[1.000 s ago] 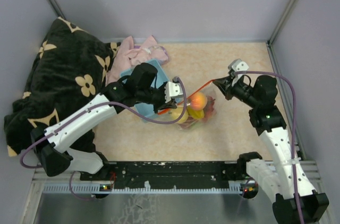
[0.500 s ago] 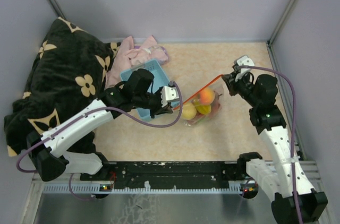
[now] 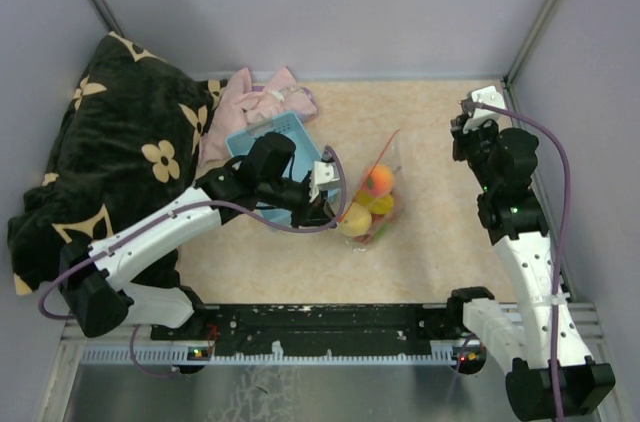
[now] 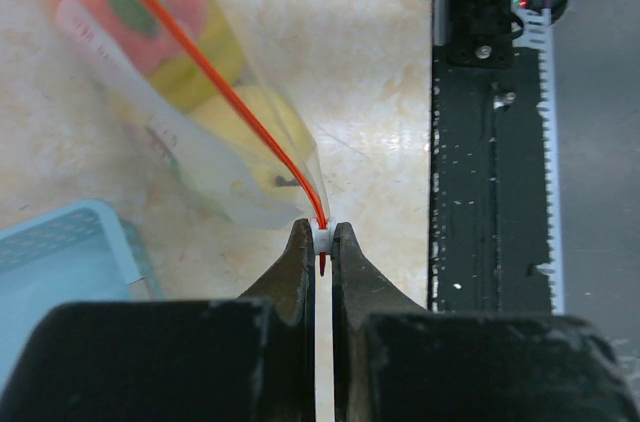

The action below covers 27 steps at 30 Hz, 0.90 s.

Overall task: Place the food in the zip-top bag and seal the zipper
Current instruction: Zip the zipper food storage bag at the center of the board, then place the zipper food storage bag at the center of the board.

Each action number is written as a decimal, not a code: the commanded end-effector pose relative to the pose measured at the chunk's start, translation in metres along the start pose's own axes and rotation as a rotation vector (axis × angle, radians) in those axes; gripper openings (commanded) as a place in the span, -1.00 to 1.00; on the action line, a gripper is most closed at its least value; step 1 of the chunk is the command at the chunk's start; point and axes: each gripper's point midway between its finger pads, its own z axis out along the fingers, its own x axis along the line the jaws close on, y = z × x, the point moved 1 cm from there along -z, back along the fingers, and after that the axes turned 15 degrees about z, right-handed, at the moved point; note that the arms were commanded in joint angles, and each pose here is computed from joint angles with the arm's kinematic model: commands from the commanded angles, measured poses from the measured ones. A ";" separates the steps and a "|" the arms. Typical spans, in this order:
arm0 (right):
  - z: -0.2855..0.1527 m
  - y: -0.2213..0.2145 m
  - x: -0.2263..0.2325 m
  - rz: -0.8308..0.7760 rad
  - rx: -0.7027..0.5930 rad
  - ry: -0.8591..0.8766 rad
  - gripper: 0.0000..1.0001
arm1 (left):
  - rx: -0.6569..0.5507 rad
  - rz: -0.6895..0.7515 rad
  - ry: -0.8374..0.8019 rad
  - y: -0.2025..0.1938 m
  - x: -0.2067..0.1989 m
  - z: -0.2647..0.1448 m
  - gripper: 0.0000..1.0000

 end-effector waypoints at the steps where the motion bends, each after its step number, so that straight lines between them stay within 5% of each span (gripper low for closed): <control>1: -0.018 0.034 -0.013 -0.023 -0.099 -0.093 -1.00 | -0.079 -0.094 -0.128 0.010 -0.018 0.012 -1.00; 6: -0.020 0.015 0.004 0.026 -0.049 0.005 -1.00 | -0.059 -0.158 -0.049 0.001 -0.003 0.021 -0.90; 12: -0.025 -0.006 0.019 0.145 -0.034 0.068 -0.23 | 0.012 -0.260 0.071 -0.013 0.006 0.015 -0.65; 18: -0.030 -0.022 0.018 0.250 -0.020 0.035 0.07 | 0.020 -0.361 0.215 -0.030 0.007 0.002 -0.36; 20: -0.033 -0.026 0.012 0.297 -0.016 -0.012 0.51 | 0.015 -0.390 0.281 -0.030 0.010 -0.008 -0.12; 27: -0.048 -0.033 -0.002 0.390 0.028 -0.147 0.55 | -0.046 -0.416 0.620 -0.025 0.028 -0.069 0.40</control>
